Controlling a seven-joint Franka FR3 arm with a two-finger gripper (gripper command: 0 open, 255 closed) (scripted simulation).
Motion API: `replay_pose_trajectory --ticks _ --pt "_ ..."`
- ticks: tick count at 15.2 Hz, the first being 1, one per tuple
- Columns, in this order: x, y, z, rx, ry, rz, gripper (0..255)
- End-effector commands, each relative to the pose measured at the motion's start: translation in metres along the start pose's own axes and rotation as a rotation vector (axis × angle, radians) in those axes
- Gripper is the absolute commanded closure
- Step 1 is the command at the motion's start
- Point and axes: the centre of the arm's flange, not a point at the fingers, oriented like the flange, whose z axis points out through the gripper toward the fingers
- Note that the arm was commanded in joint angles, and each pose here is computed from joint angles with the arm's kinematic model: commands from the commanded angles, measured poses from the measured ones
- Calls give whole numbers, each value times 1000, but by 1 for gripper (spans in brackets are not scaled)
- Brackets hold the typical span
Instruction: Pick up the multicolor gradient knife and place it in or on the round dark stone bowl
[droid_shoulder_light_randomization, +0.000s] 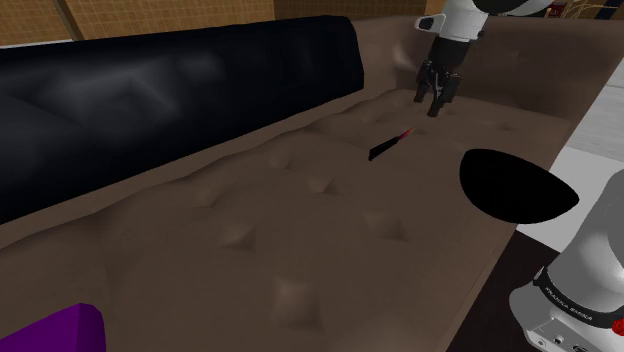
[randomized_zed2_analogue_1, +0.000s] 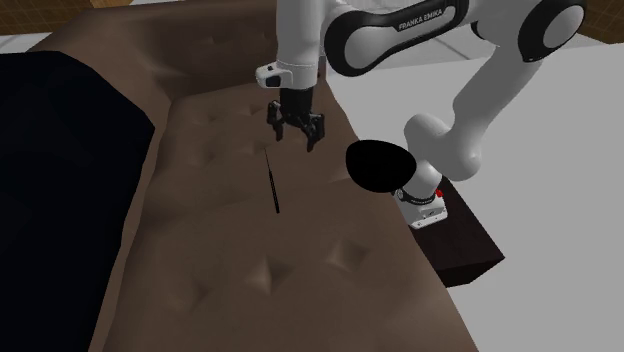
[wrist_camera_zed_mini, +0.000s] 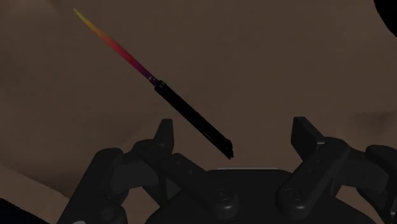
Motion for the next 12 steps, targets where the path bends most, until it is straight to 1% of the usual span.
replay_pose_trajectory --ticks 1,5,8,9,12 --pt "14 17 23 22 -7 -173 0" --pt "42 40 67 69 -20 -488 0" --pt "66 49 101 103 -29 -724 0" --pt "67 49 102 104 -30 -729 0" --pt "66 48 118 104 -30 -729 0"
